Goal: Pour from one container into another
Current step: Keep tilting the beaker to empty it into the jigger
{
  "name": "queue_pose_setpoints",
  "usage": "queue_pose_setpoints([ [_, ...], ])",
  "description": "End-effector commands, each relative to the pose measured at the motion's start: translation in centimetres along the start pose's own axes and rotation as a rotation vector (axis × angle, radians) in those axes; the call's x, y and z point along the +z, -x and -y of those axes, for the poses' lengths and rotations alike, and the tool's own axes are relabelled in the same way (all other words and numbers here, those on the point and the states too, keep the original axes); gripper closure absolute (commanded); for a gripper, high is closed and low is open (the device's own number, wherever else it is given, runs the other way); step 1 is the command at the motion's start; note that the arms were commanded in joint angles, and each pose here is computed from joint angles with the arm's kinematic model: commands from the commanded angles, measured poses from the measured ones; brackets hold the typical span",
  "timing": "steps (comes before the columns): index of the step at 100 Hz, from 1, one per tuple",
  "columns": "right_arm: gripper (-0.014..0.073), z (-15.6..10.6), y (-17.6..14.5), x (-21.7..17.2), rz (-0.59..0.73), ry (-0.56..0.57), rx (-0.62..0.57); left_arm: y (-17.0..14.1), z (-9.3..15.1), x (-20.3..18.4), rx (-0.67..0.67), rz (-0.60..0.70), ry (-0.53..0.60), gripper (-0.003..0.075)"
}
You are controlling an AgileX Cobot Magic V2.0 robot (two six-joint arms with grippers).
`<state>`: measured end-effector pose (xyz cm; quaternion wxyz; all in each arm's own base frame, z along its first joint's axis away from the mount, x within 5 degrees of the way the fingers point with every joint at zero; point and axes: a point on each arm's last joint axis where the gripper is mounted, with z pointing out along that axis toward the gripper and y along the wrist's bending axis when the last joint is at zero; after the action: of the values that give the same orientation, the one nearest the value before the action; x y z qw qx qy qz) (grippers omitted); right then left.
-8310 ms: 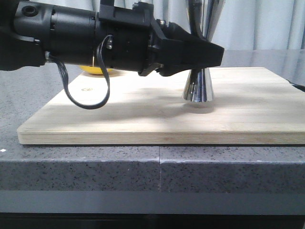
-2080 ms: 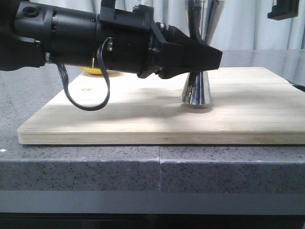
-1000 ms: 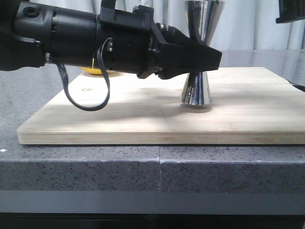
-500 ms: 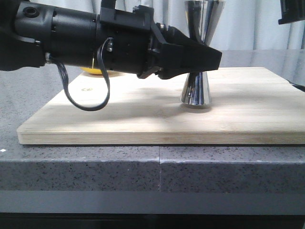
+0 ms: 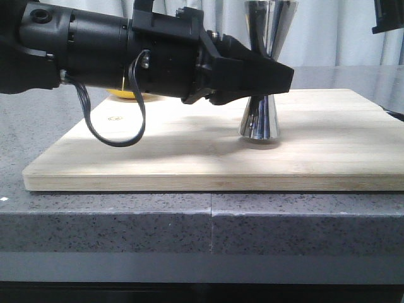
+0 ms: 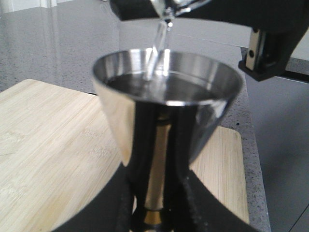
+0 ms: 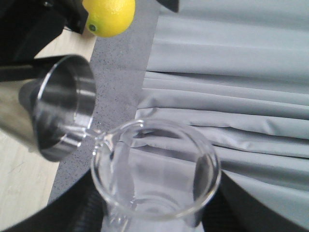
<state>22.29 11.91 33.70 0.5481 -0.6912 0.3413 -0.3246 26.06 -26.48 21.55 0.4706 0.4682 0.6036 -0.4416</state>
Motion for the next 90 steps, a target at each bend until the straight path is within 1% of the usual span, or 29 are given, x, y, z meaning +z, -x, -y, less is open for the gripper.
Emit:
queue_pose_setpoints([
  [1, 0.0365, 1.9, 0.1, -0.6, 0.016, -0.071, -0.008, 3.4, 0.7, -0.7, 0.025, 0.138, -0.027, 0.0741],
  [13, 0.0365, 1.9, 0.1, -0.6, 0.015, -0.074, 0.014, 3.4, 0.7, -0.7, 0.025, 0.138, -0.027, 0.0741],
  [40, 0.0365, 2.1, -0.1, -0.7, -0.001, -0.095, 0.183, 3.4, 0.7, -0.7, 0.025, 0.138, -0.027, 0.0741],
  [55, 0.0365, 2.3, -0.3, -1.0, -0.016, -0.111, 0.307, 3.4, 0.7, -0.7, 0.025, 0.138, -0.027, 0.0741],
  [62, 0.0365, 2.4, -0.4, -1.0, -0.02, -0.125, 0.404, 3.4, 0.7, -0.7, 0.025, 0.138, -0.027, 0.0741],
  [79, 0.0365, 2.7, -0.7, -1.2, -0.03, -0.166, 0.722, 3.4, 0.7, -0.7, 0.025, 0.138, -0.027, 0.0741],
  [84, 0.0365, 2.7, -0.8, -1.2, -0.032, -0.173, 0.78, 3.4, 0.7, -0.7, 0.025, 0.138, -0.027, 0.0741],
  [90, 0.0365, 2.7, -1.0, -1.2, -0.036, -0.184, 0.815, 3.4, 0.7, -0.7, 0.025, 0.138, -0.027, 0.0741],
])
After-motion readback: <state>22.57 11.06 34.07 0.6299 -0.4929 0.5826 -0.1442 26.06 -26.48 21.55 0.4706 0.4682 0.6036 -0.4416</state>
